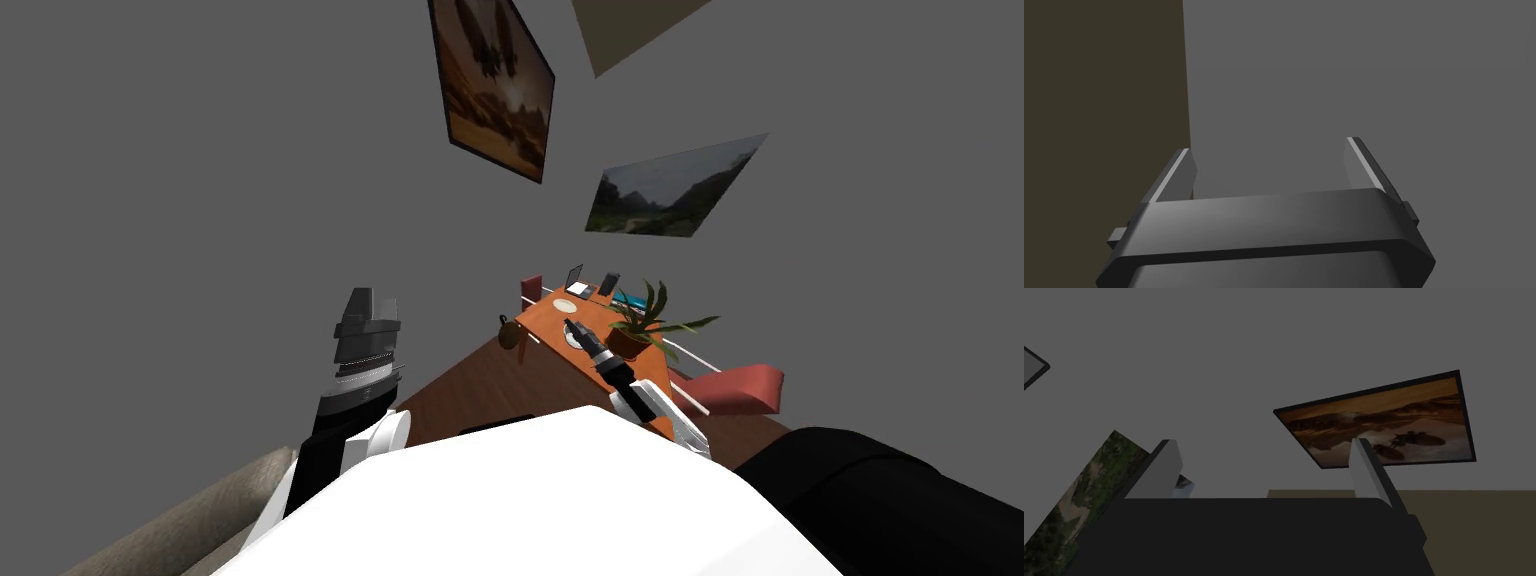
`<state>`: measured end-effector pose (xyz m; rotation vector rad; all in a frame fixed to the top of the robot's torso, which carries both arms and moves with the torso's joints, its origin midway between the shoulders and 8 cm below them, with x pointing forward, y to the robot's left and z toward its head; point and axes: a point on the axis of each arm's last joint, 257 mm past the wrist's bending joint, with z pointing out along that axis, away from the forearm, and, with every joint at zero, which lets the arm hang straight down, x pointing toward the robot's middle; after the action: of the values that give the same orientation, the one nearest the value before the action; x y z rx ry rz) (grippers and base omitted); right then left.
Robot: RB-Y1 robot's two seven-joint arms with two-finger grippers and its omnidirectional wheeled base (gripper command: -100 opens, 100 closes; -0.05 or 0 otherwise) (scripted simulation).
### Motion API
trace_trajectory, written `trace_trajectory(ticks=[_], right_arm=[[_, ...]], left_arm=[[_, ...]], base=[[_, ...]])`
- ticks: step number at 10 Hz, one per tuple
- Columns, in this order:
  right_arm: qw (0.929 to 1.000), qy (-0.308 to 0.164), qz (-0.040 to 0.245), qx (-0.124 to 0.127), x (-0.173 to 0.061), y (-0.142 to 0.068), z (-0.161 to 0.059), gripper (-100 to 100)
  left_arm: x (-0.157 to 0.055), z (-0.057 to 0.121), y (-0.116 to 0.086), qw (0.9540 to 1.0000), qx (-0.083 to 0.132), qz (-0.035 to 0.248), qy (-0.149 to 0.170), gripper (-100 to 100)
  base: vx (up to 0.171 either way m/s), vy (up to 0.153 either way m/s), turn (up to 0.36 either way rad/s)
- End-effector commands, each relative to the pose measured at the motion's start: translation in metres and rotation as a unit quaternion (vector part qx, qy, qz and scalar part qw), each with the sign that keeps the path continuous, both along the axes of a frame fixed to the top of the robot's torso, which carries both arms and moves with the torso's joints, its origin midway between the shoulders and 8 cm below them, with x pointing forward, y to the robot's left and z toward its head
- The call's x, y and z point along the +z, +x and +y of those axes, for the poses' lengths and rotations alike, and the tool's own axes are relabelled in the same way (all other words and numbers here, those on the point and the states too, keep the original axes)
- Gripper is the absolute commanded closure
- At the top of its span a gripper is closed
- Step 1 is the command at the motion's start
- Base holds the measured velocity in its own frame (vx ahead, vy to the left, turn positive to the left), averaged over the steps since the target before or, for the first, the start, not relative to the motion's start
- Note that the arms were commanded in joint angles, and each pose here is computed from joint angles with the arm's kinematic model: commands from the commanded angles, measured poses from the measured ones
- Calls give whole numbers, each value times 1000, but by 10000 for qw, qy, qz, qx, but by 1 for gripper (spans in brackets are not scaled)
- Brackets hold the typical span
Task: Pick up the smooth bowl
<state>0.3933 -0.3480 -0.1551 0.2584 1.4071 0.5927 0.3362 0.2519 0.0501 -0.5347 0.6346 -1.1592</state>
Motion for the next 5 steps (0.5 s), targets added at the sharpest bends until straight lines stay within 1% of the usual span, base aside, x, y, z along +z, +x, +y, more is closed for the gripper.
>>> trace_trajectory(ticks=[1, 2, 3, 4, 5], right_arm=[[9994, -279, 204, -86, -18, 0, -8, -100], [9972, -604, 401, -155, -33, -2, -22, -100], [9968, -641, 451, -172, -38, -2, -24, -100], [9925, -999, 670, -227, -55, -5, -37, -100], [9921, -997, 715, -248, -60, -6, -40, -100]], left_arm=[[0, 0, 0, 10000, 0, 0, 0, 0], [0, 0, 0, 10000, 1, 1, 1, 0], [0, 0, 0, 10000, 0, 0, 0, 0], [0, 0, 0, 10000, 1, 1, 1, 0], [0, 0, 0, 10000, 0, 0, 0, 0]], base=[[23, 85, 142], [26, 107, 310], [20, 75, 129], [6, 80, 284], [13, 52, 139]])
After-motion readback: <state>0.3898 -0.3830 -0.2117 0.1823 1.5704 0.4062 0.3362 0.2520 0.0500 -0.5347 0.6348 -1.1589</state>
